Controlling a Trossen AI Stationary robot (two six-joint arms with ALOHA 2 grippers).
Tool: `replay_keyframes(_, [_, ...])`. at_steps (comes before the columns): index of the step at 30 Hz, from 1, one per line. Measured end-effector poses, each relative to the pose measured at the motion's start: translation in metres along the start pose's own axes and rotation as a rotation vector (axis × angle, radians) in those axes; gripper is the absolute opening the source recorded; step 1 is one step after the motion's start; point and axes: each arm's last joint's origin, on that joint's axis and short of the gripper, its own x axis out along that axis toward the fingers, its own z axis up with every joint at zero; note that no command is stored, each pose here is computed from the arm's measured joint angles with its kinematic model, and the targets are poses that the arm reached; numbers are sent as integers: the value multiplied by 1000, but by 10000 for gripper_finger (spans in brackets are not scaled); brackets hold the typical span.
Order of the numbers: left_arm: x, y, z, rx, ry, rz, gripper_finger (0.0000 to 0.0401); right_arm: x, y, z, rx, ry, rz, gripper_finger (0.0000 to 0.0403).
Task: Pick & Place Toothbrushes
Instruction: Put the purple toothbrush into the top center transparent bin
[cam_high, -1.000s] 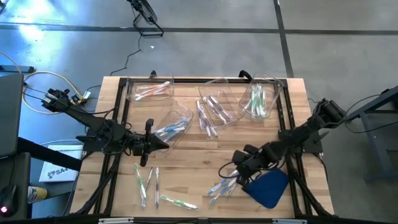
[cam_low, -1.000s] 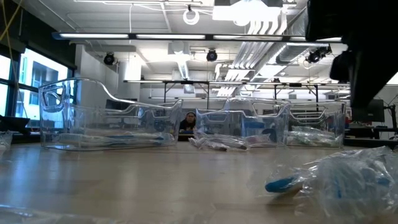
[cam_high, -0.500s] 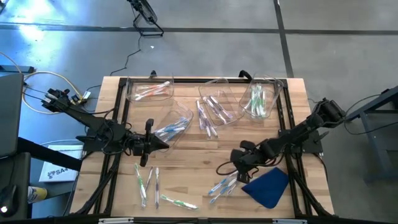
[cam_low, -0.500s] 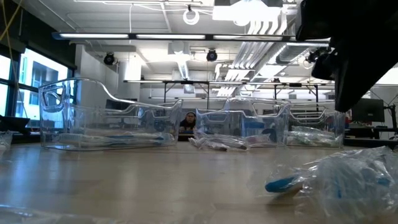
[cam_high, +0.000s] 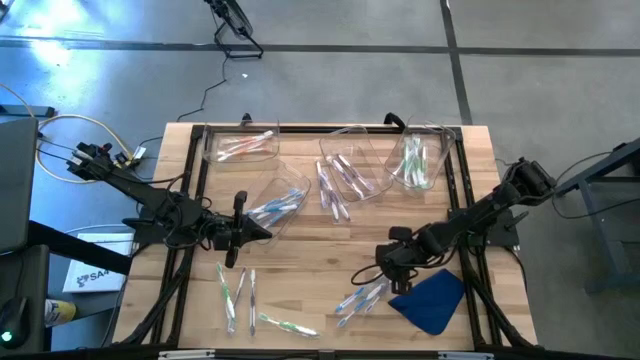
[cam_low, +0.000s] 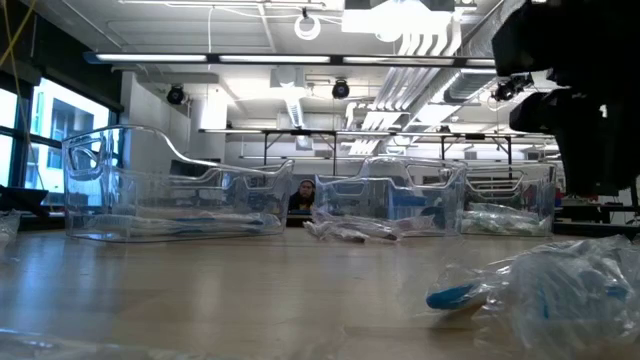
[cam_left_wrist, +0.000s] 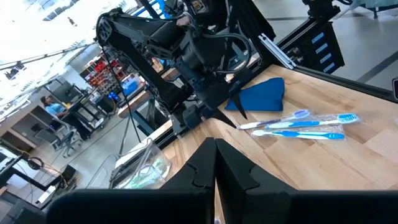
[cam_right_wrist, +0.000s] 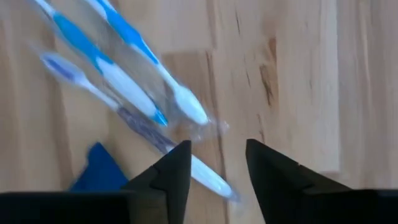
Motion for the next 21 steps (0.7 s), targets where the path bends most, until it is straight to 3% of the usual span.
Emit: replay_keyframes(21, [0,0,0,1,0,0,0,13,-8,-19,-27,120,12,161])
